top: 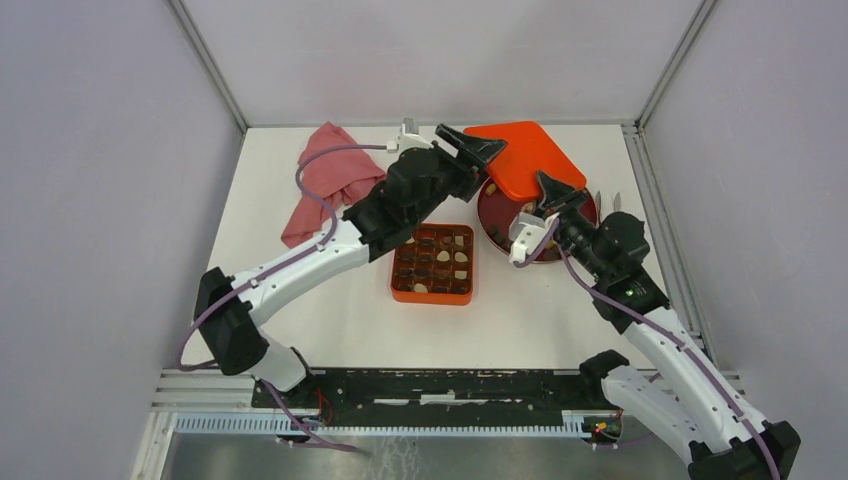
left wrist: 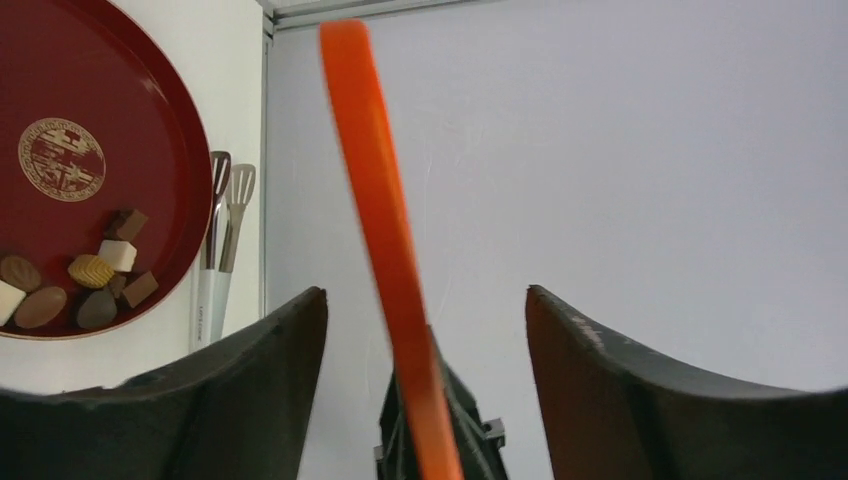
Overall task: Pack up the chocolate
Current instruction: Adjust the box lid.
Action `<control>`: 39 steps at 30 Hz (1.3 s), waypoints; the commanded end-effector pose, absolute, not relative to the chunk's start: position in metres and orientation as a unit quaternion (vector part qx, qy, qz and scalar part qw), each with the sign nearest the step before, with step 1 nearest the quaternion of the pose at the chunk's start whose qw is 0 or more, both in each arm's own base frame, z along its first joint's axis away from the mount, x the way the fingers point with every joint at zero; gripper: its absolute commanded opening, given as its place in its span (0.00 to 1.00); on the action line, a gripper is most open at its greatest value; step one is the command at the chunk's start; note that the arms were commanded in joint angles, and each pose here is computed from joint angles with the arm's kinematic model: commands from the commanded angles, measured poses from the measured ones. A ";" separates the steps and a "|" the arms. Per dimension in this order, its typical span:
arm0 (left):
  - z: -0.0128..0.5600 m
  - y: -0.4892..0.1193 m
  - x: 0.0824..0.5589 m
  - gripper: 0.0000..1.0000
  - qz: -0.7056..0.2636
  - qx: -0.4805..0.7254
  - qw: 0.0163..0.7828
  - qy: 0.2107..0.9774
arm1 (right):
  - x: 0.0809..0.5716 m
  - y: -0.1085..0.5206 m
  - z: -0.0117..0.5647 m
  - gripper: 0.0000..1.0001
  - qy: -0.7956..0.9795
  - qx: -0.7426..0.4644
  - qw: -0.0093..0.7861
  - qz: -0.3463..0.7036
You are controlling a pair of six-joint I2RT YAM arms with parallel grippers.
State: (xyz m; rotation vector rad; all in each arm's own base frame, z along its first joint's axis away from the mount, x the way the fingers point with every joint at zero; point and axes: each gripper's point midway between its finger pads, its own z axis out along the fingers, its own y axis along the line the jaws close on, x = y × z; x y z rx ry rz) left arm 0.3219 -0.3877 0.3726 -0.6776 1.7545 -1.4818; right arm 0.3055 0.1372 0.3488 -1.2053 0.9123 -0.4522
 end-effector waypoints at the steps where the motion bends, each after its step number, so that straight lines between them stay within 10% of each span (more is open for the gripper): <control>1: 0.382 -0.394 0.334 0.73 -0.558 -0.312 0.358 0.680 | 0.300 0.138 0.373 0.00 0.361 -0.536 0.720 -0.251; 8: 0.370 -0.408 0.336 0.12 -0.554 -0.301 0.348 0.694 | 0.298 0.141 0.367 0.04 0.358 -0.542 0.716 -0.254; 17: 0.366 -0.373 0.362 0.02 -0.530 -0.246 0.417 0.697 | 0.294 0.125 0.348 0.96 0.422 -0.495 0.726 -0.224; 25: 0.378 -0.306 0.377 0.02 -0.565 -0.077 0.498 0.654 | 0.286 0.110 0.290 0.98 0.543 -0.453 0.700 -0.102; 39: 0.333 -0.271 0.325 0.02 -0.609 0.059 0.428 0.666 | 0.292 0.178 0.300 0.93 0.623 -0.339 0.588 0.389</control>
